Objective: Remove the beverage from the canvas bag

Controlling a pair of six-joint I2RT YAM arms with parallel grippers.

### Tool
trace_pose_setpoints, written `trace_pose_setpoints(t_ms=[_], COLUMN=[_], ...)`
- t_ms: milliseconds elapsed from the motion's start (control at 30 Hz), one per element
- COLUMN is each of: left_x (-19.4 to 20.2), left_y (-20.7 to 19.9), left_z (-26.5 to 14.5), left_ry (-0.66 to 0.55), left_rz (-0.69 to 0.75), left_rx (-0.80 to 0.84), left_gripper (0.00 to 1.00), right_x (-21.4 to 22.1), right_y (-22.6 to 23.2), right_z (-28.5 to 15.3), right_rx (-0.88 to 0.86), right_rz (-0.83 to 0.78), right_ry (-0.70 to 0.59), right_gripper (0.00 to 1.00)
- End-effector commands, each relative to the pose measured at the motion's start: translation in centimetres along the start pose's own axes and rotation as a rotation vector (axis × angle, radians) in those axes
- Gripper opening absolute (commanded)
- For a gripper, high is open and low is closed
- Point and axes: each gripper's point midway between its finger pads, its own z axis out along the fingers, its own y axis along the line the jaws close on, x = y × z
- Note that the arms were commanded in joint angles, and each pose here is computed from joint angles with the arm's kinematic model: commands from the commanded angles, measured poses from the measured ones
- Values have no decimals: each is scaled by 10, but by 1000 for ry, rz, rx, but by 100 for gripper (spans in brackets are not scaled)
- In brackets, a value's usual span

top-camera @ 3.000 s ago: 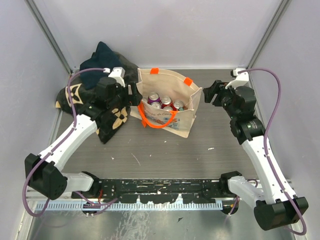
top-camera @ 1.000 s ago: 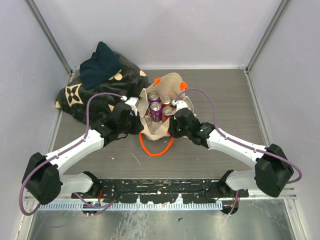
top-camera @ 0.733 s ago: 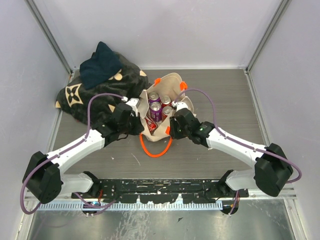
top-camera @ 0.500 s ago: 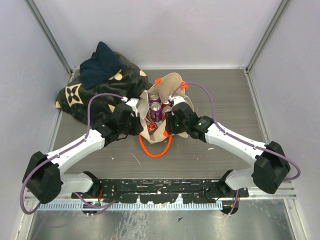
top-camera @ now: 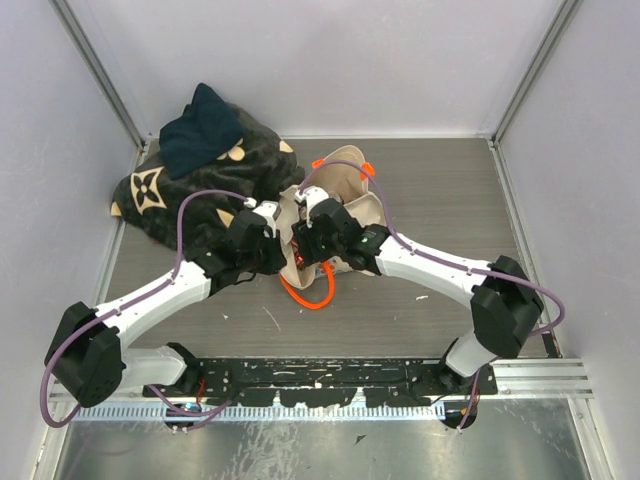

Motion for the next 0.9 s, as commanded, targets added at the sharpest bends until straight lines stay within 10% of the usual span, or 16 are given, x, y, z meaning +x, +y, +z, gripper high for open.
trace_pose_setpoints(t_ms=[0, 467, 633, 867], left_x=[30, 19, 20, 16], left_y=[14, 7, 7, 4], left_z=[-2, -2, -4, -9], left_ry=[100, 79, 82, 67], left_rz=[4, 8, 9, -2], left_rx=[-53, -41, -40, -34], left_gripper=[19, 20, 20, 20], right_x=[-17, -121, -120, -68], right_y=[16, 42, 50, 43], right_z=[7, -111, -110, -59], right_rx=[-77, 78, 40, 64], right_rz=[-71, -181, -154, -181], right_ry=[-79, -286, -317, -210], right_gripper=[58, 55, 17, 7])
